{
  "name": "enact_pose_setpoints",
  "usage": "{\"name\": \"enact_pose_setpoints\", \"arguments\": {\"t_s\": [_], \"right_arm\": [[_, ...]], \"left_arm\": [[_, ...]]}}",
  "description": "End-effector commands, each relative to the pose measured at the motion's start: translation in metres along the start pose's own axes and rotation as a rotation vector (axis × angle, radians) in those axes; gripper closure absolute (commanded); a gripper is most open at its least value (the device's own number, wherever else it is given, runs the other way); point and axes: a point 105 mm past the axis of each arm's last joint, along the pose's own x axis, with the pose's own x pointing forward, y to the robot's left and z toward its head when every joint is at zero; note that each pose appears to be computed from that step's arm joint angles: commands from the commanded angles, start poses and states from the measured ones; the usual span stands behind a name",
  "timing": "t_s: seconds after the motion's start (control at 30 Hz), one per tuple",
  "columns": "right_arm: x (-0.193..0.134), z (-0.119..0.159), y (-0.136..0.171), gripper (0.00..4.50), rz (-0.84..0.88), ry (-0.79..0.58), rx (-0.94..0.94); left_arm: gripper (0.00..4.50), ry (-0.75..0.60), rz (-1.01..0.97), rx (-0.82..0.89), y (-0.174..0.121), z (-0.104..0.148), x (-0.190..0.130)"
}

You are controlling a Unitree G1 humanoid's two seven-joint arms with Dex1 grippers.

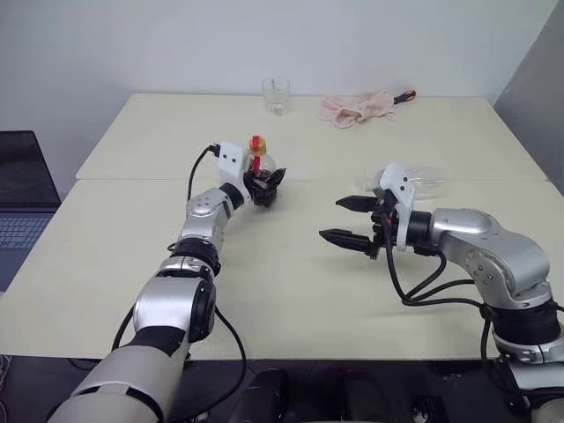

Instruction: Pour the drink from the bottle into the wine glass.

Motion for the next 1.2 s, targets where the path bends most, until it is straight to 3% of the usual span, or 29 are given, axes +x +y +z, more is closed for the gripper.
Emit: {"name": "enact_pose_setpoints", "arguments": {"t_s": [0.03,0.1,0.3,0.43,0.57,0.87,1.2], "right_arm": [[-0.005,0.016,0.003,0.0,-0.008,-0.042,-0.046],[-0.006,0.017,0.002,0.0,-0.014,-0.046,-0.047],[-0.011,0.05,-0.01,0.0,-0.136,-0.194,-0.11],[-0.011,0.065,-0.023,0.0,-0.294,-0.266,-0.05],[0.007,0.062,-0.011,0.0,-0.326,-0.248,-0.003],[0.032,0.064,0.024,0.0,-0.324,-0.255,0.116],[0.036,0.066,0.013,0.0,-0.458,-0.267,0.161]], "left_arm": [[1.43,-0.041,0.042,0.027,0.008,0.015,0.002],[1.77,-0.034,0.053,0.031,0.01,0.013,0.0],[1.9,-0.062,-0.037,0.045,0.007,0.013,-0.009],[1.91,-0.126,-0.339,0.05,-0.034,0.029,-0.022],[1.92,-0.073,-0.512,0.071,-0.069,0.032,-0.046],[1.92,0.008,-0.517,0.128,-0.082,0.036,-0.041],[1.93,-0.012,-0.539,0.156,-0.099,0.036,-0.035]]}}
